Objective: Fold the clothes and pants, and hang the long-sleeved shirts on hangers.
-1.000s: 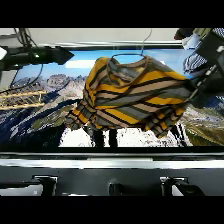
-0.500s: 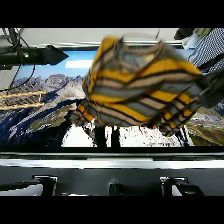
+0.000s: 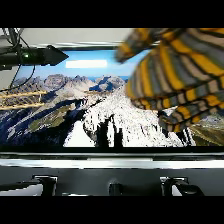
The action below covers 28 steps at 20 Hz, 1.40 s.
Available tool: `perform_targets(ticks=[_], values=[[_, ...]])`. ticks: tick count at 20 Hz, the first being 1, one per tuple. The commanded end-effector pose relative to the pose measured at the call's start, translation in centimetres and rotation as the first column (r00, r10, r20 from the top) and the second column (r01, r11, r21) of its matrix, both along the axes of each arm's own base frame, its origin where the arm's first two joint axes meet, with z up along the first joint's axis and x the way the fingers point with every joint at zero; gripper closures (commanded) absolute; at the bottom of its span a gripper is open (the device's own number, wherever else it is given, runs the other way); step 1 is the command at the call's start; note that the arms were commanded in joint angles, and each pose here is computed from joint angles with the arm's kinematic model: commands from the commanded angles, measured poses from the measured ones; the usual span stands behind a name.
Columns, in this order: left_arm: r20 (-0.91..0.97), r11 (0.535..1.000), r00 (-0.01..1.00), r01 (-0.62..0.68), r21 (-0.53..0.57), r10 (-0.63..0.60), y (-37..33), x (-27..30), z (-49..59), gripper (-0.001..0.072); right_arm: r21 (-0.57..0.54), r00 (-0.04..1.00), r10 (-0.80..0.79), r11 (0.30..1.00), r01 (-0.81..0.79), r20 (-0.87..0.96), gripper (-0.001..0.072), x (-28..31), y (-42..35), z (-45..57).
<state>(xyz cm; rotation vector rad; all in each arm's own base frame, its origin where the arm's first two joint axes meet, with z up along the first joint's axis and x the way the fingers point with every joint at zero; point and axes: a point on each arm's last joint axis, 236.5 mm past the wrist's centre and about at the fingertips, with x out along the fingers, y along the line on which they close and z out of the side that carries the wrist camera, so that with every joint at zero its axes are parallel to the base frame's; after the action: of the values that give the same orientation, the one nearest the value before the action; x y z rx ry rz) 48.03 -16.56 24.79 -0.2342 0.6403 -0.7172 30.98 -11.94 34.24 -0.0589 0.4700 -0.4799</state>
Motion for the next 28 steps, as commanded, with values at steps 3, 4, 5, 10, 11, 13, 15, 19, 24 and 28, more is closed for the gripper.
perform_targets(ticks=[3,4,5,10,11,13,15,19,24,28], values=[[-0.001,1.000,1.000,-0.002,0.001,0.002,0.1,0.0,0.0,0.0078,0.063,0.955,-0.296,0.954,0.294,0.017,0.0697,-6.9,-4.1,2.2],[0.000,1.000,1.000,-0.002,0.000,0.002,0.1,0.0,0.0,0.0079,0.080,0.951,-0.307,0.949,0.305,0.020,0.0697,-8.2,-4.0,2.5],[0.000,1.000,1.000,-0.002,0.000,0.002,0.1,0.0,0.0,0.0084,0.102,0.947,-0.320,0.944,0.315,0.032,0.0697,-9.5,-3.9,2.8],[-0.001,1.000,1.000,-0.002,0.001,0.002,0.1,0.0,0.0,0.0084,0.207,0.920,-0.384,0.909,0.361,0.083,0.0697,-16.2,-3.4,3.4],[-0.001,1.000,1.000,-0.002,0.001,0.002,0.1,0.0,0.0,0.0085,0.219,0.902,-0.421,0.893,0.394,0.094,0.0697,-17.5,-3.9,3.5],[-0.001,1.000,1.000,-0.001,0.000,0.001,0.1,0.0,0.0,0.0085,0.203,0.844,-0.526,0.842,0.499,0.105,0.0697,-19.4,-5.7,3.9],[-0.001,1.000,1.000,-0.001,0.000,0.001,0.1,0.0,0.0,0.0085,0.176,0.785,-0.604,0.795,0.581,0.139,0.0697,-19.4,-7.4,4.8],[-0.002,1.000,1.000,-0.001,0.000,0.001,0.1,0.0,-0.1,0.0085,0.038,0.738,-0.668,0.743,0.668,0.091,0.0697,-14.7,-9.6,4.3],[-0.003,1.000,1.000,-0.001,0.001,0.001,0.1,0.0,-0.1,0.0085,0.084,0.664,-0.717,0.690,0.719,0.214,0.0697,-10.5,-12.4,6.2],[-0.009,1.000,1.000,-0.001,0.001,0.001,0.1,0.2,-0.4,0.0086,0.090,0.614,-0.703,0.681,0.726,0.359,0.0698,-11.0,-15.2,10.9]])
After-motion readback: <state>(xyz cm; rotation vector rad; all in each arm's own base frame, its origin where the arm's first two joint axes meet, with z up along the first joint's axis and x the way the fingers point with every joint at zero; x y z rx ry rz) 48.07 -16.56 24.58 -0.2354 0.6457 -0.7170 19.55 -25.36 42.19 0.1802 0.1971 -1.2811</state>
